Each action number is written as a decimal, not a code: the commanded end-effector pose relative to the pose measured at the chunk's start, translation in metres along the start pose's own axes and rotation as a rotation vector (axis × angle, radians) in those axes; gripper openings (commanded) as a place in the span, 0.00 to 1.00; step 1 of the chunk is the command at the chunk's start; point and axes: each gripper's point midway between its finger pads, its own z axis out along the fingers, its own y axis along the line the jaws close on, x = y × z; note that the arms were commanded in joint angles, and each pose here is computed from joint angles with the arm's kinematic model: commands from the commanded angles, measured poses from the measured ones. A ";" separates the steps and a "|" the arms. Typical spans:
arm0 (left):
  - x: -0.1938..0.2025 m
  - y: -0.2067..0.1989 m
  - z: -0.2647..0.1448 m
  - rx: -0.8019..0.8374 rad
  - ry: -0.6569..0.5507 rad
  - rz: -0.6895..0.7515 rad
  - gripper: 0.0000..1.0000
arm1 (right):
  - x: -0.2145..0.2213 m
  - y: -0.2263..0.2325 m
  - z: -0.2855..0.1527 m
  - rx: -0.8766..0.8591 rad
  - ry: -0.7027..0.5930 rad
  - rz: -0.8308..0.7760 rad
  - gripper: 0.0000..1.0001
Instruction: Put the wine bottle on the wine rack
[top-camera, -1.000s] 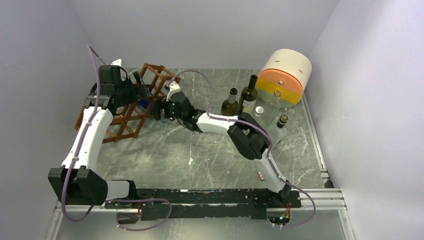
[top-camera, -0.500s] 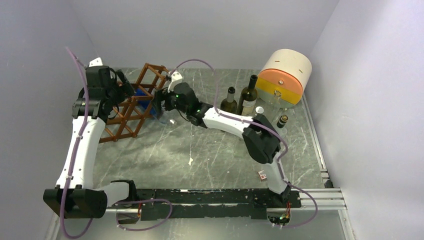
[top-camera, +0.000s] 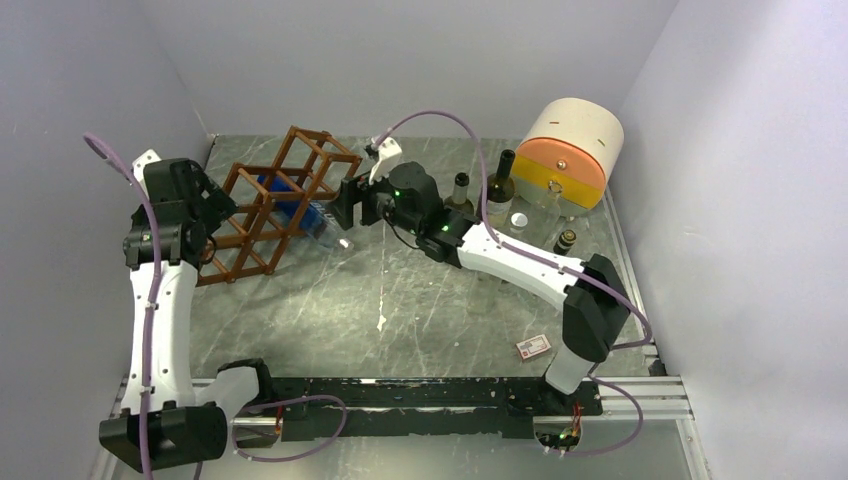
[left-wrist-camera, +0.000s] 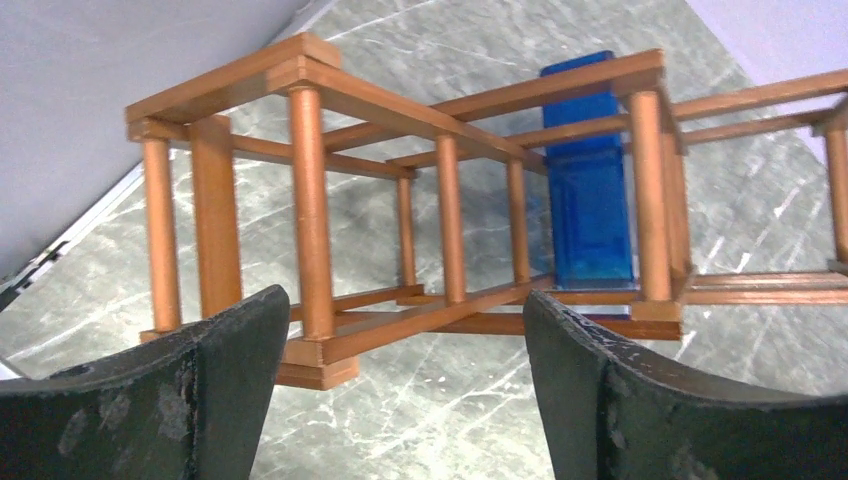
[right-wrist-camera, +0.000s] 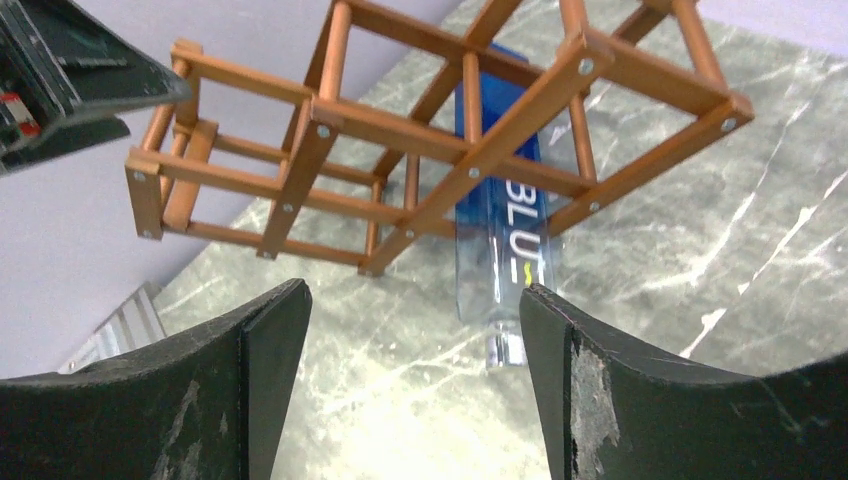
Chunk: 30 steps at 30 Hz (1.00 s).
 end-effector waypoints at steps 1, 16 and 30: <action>0.005 0.028 0.000 -0.113 -0.006 -0.026 0.87 | 0.008 0.008 -0.018 -0.039 0.049 0.013 0.80; 0.032 0.007 0.022 -0.004 0.126 -0.063 0.47 | -0.017 -0.012 -0.047 0.081 -0.003 -0.060 0.78; 0.030 -0.056 0.034 0.276 0.198 -0.085 0.34 | -0.042 -0.052 -0.073 0.324 -0.042 -0.066 0.77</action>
